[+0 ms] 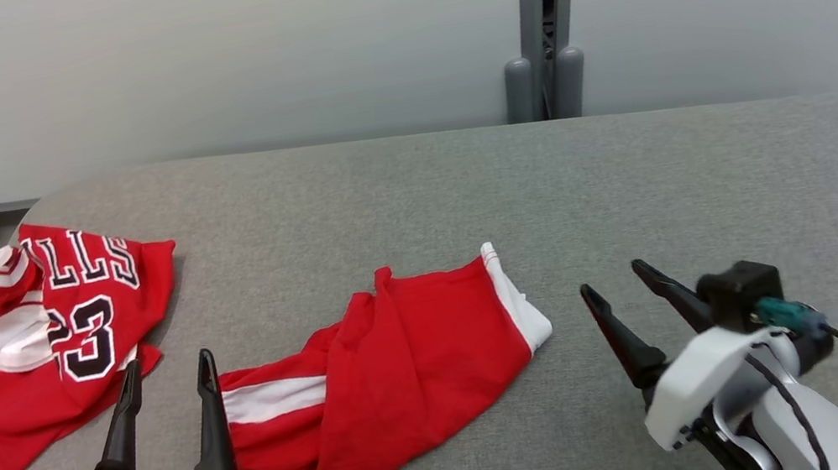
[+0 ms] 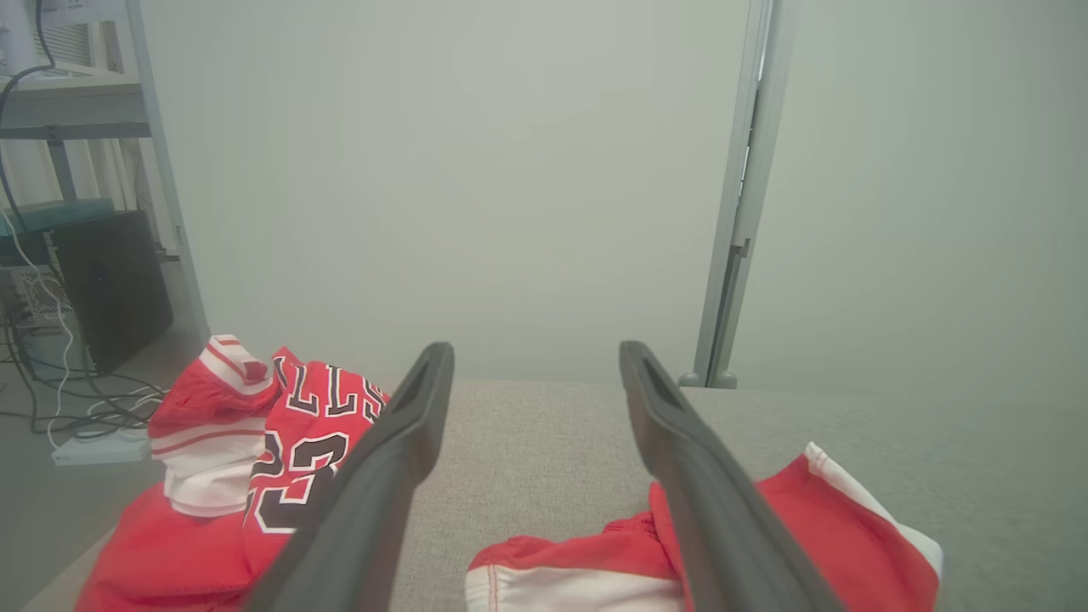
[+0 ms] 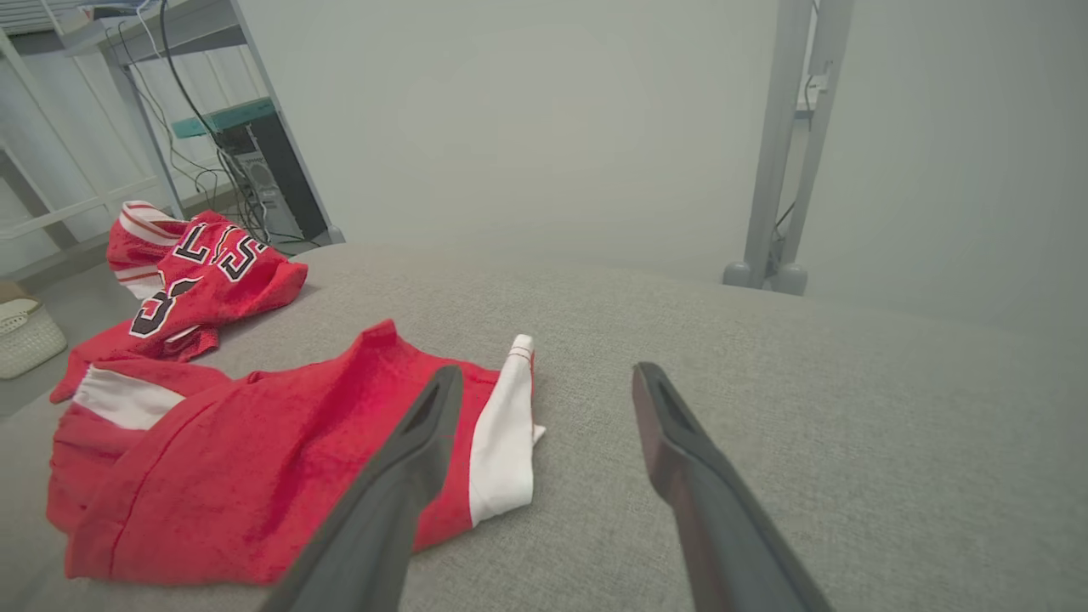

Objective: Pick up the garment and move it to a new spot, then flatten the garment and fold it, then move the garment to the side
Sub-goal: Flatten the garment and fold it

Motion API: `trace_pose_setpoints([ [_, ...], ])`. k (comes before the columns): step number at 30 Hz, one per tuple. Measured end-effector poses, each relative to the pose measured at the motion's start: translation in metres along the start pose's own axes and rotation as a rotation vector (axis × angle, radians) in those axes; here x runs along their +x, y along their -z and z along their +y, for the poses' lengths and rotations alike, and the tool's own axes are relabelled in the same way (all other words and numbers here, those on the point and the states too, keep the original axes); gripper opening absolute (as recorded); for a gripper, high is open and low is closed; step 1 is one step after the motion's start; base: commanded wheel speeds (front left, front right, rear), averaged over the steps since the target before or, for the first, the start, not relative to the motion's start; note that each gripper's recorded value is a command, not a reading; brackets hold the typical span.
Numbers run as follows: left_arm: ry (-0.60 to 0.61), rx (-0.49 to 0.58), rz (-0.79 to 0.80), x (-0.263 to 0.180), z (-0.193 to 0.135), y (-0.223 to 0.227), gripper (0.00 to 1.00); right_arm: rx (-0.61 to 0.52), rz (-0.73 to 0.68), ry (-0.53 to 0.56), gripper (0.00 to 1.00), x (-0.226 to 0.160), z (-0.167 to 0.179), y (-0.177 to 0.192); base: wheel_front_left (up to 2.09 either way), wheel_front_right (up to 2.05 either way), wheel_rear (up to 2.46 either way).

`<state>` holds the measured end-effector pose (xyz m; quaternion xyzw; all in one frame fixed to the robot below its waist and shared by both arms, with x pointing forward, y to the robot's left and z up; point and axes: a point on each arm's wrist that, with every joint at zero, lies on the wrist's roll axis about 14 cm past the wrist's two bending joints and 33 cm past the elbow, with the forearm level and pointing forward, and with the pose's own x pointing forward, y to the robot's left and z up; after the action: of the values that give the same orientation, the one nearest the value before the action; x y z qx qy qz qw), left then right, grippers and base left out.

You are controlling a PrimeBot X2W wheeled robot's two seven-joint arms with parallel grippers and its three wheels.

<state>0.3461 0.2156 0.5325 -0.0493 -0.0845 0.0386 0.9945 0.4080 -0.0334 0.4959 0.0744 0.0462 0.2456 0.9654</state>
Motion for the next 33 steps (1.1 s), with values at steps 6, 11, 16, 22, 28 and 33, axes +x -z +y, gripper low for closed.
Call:
trace_pose_setpoints([
  [6,-0.018,0.002,0.005,-0.001,0.006,0.001,1.00,-0.004,0.086,-0.127,1.00,0.038,0.034,0.012,0.00,0.00,0.00],
  [11,-0.037,0.006,0.008,-0.002,0.012,0.001,1.00,-0.002,0.158,-0.193,1.00,0.061,0.054,0.023,0.00,0.00,0.00],
  [16,-0.060,-0.006,0.014,-0.006,0.018,0.001,1.00,0.004,0.220,-0.249,1.00,0.079,0.073,0.035,0.00,0.00,0.00],
  [22,-0.087,-0.013,0.023,-0.013,0.023,0.002,1.00,0.009,0.280,-0.308,1.00,0.093,0.095,0.048,0.00,0.00,0.00],
  [28,-0.115,-0.016,0.025,-0.017,0.027,0.001,1.00,0.024,0.306,-0.350,1.00,0.103,0.113,0.054,0.00,0.00,0.00],
  [33,-0.128,-0.015,0.033,-0.020,0.030,0.002,1.00,0.025,0.344,-0.365,1.00,0.108,0.119,0.064,0.00,0.00,0.00],
])
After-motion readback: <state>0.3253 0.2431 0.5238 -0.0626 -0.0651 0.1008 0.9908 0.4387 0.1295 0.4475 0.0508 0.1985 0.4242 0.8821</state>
